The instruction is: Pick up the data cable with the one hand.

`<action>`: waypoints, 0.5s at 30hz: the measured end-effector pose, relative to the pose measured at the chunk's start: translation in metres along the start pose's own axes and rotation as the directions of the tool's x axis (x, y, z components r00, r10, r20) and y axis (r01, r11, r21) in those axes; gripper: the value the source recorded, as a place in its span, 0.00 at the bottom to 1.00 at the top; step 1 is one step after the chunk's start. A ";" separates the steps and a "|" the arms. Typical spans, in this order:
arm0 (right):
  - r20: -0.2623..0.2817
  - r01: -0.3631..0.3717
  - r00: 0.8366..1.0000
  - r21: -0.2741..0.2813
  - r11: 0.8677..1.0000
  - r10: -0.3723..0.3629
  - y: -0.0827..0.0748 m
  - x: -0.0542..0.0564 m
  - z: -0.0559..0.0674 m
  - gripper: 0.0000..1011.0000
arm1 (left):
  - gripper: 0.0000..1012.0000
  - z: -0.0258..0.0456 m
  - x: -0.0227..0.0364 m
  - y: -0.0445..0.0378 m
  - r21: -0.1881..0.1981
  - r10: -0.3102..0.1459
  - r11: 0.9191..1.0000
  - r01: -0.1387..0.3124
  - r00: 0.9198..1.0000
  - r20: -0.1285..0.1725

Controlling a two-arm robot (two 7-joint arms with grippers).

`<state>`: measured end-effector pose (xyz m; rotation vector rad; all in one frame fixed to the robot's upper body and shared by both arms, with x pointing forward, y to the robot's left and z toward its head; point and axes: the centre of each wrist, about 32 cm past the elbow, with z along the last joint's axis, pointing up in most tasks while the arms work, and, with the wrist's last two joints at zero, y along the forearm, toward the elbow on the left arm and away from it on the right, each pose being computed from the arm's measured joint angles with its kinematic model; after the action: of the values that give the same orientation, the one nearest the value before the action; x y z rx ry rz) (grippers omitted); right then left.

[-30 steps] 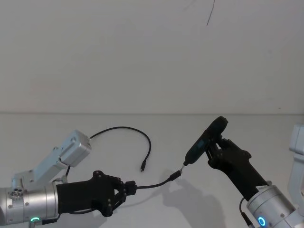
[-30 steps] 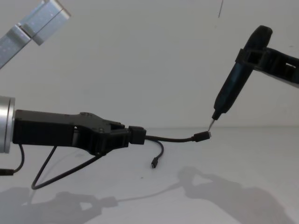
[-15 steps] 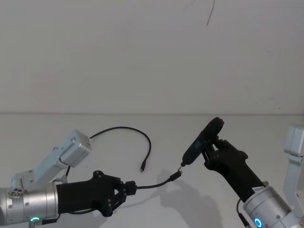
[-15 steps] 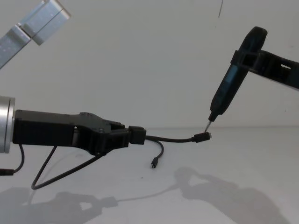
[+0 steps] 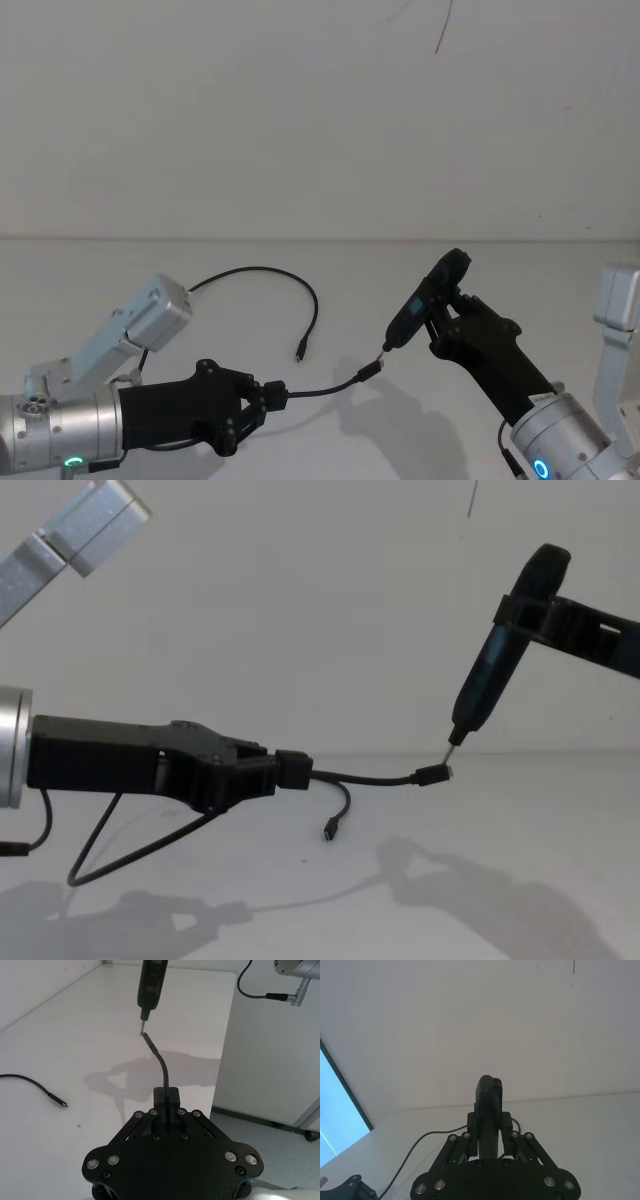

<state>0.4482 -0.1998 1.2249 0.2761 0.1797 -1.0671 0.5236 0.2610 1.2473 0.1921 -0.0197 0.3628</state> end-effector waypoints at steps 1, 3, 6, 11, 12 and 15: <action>0.001 0.000 1.000 0.000 1.000 0.000 0.000 0.000 0.000 0.27 | 0.04 0.0000 0.0000 0.0000 0.000 0.000 1.000 0.000 1.000 0.000; 0.003 0.001 1.000 0.000 1.000 -0.001 0.000 0.000 0.000 0.27 | 0.04 0.0000 0.0000 0.0000 0.000 0.000 1.000 0.000 1.000 0.000; 0.005 0.002 1.000 -0.001 1.000 -0.002 0.001 0.001 0.000 0.27 | 0.04 0.0000 0.0000 0.0000 0.000 0.000 1.000 0.000 1.000 0.000; 0.008 0.000 1.000 -0.001 1.000 0.000 0.002 0.001 0.000 0.27 | 0.04 0.0000 0.0000 0.0000 0.000 0.000 1.000 0.000 1.000 0.000; 0.010 -0.001 1.000 -0.001 1.000 0.001 0.002 0.001 0.000 0.27 | 0.04 0.0000 0.0000 0.0000 0.000 0.000 1.000 0.000 1.000 0.000; 0.013 -0.003 1.000 -0.001 1.000 0.003 0.002 0.002 0.000 0.27 | 0.04 0.0000 0.0000 0.0000 0.000 0.000 1.000 0.000 1.000 0.000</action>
<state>0.4506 -0.2003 1.2247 0.2682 0.1684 -1.0653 0.5236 0.2610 1.2473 0.1921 -0.0197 0.3627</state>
